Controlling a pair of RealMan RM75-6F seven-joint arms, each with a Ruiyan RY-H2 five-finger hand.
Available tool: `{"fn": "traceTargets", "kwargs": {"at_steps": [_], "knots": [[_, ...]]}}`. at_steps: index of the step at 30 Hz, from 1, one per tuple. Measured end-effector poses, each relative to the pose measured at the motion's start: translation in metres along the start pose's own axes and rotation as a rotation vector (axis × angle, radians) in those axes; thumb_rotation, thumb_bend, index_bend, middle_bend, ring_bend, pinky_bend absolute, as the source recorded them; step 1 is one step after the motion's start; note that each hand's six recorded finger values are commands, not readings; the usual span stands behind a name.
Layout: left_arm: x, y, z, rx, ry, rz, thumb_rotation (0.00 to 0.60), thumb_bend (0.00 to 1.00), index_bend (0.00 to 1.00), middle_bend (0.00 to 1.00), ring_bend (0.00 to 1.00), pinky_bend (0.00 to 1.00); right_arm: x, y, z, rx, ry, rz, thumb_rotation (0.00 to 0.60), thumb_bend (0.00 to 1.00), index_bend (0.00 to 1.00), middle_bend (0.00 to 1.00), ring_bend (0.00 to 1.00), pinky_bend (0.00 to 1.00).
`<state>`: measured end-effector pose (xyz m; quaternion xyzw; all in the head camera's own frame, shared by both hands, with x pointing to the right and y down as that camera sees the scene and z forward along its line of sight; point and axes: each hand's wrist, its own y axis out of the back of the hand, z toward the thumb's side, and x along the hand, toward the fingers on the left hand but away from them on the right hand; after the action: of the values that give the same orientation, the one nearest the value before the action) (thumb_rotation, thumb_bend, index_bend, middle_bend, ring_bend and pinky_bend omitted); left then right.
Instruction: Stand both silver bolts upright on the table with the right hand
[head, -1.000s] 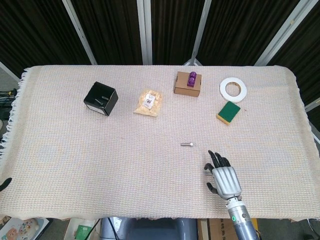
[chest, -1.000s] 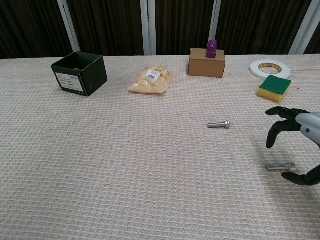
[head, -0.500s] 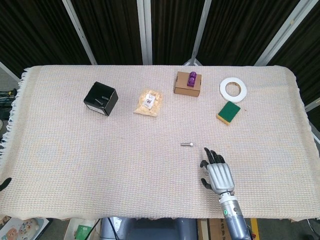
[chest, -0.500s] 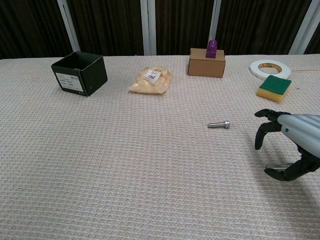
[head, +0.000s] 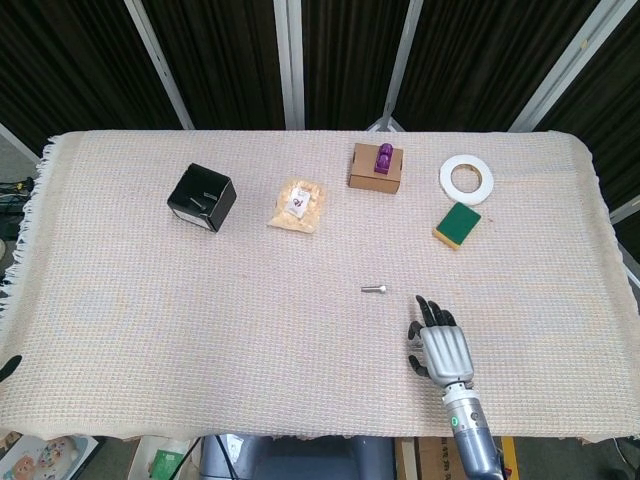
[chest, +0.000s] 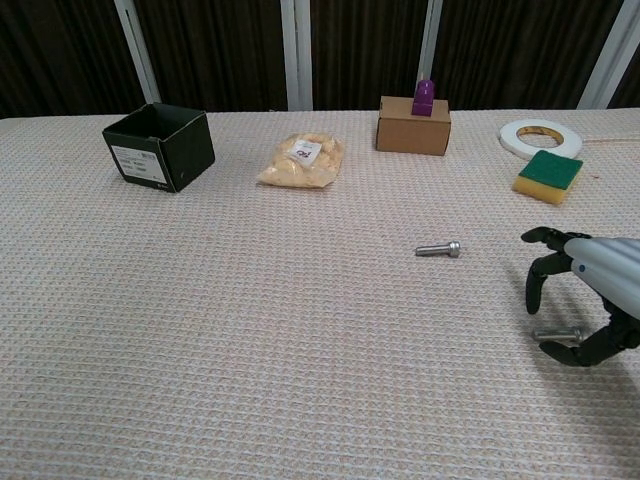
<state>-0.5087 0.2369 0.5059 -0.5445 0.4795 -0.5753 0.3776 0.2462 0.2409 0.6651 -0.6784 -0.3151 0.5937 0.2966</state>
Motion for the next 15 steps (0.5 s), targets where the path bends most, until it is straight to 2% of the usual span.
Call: {"fn": "traceTargets", "kwargs": {"at_steps": [15], "knots": [[0.0,-0.0007,0.0005,0.01,-0.003,-0.001,0.6,0.12,0.06,0.04,0.0,0.14,-0.0075,-0.0061,-0.0055,0.005,-0.024,0.012,0.6,0.33,0.51,0.06,0.11,0.19]]}}
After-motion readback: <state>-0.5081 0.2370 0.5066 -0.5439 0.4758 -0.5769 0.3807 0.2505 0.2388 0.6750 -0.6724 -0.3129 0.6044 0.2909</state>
